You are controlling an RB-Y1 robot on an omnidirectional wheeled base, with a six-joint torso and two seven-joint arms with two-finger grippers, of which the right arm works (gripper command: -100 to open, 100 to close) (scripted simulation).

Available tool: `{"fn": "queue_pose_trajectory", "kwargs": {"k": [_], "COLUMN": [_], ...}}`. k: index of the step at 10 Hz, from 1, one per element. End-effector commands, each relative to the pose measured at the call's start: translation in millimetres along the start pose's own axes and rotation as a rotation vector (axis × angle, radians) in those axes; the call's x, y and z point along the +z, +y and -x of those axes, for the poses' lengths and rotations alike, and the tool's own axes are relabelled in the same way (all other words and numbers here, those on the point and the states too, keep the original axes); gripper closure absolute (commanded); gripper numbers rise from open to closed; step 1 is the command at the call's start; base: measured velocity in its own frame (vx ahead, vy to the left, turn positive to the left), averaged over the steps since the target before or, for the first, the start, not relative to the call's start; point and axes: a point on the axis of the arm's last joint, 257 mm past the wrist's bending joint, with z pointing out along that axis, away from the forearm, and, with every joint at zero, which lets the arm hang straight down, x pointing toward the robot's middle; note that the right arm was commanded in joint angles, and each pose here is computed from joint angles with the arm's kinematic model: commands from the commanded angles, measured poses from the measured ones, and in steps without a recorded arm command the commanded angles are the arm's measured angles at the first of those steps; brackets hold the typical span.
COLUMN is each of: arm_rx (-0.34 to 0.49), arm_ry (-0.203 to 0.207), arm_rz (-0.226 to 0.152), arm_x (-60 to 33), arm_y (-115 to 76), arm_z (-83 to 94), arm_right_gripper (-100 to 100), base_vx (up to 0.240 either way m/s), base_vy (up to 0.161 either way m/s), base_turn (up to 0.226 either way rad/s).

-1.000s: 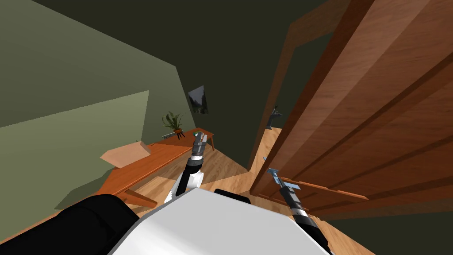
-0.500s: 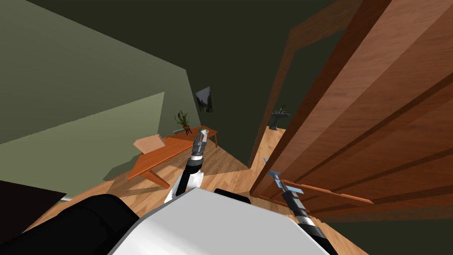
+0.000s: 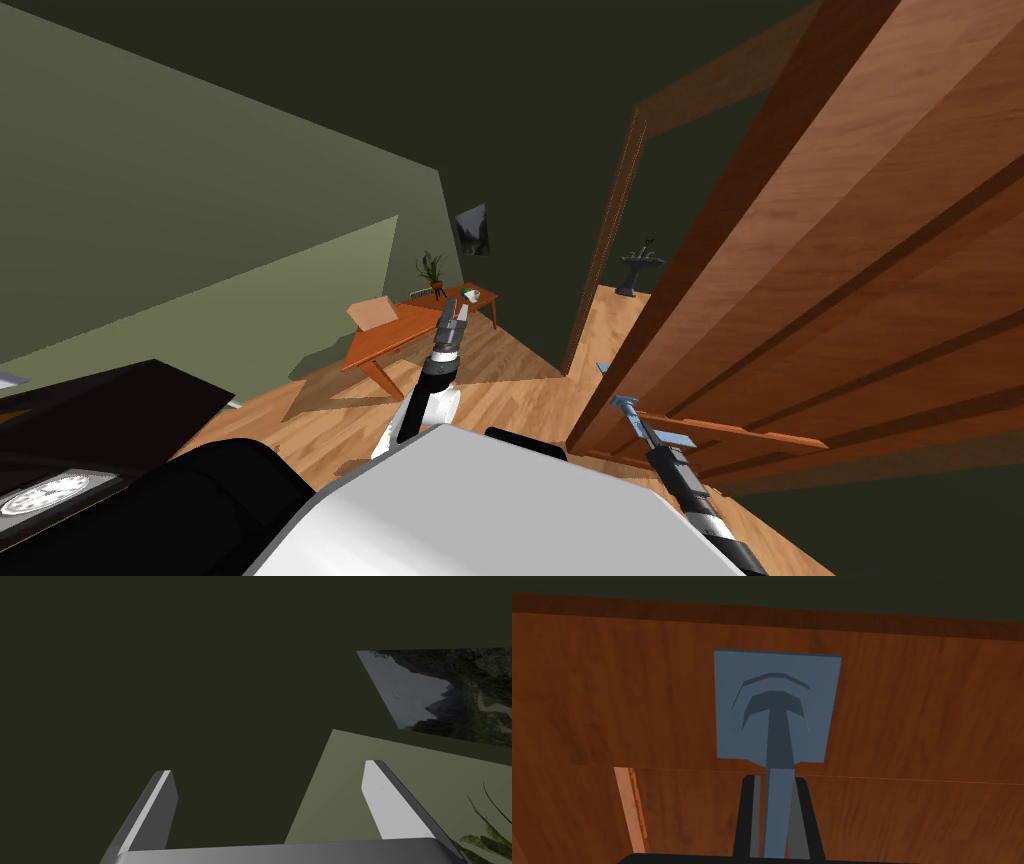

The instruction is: Pull the door open

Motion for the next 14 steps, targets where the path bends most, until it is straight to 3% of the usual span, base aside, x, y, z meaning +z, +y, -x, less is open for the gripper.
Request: {"fn": "queue_pose_trajectory", "kwargs": {"k": [1, 2, 6, 7, 12, 14], "arm_rx": [-0.001, -0.001, -0.003, -0.003, -0.004, -0.004], "arm_ry": [0.009, 0.009, 0.037, 0.037, 0.073, 0.079], "arm_rz": [0.001, 0.001, 0.004, 0.004, 0.007, 0.007], "arm_x": [9.0, 9.0, 35.4, 35.4, 64.7, 69.3], "arm_y": [-0.2, -0.2, 0.1, 0.1, 2.2, 2.7], "arm_z": [-6.2, -6.2, -26.4, -26.4, -52.7, -57.2], "arm_right_gripper": [100, 100, 100, 100, 100, 100], "base_vx": [-0.183, -0.19, -0.223, -0.203, -0.18, -0.137], "base_vy": [-0.051, -0.036, -0.058, -0.035, -0.096, -0.096], "base_turn": [0.083, 0.059, 0.063, 0.033, 0.068, 0.043]}}
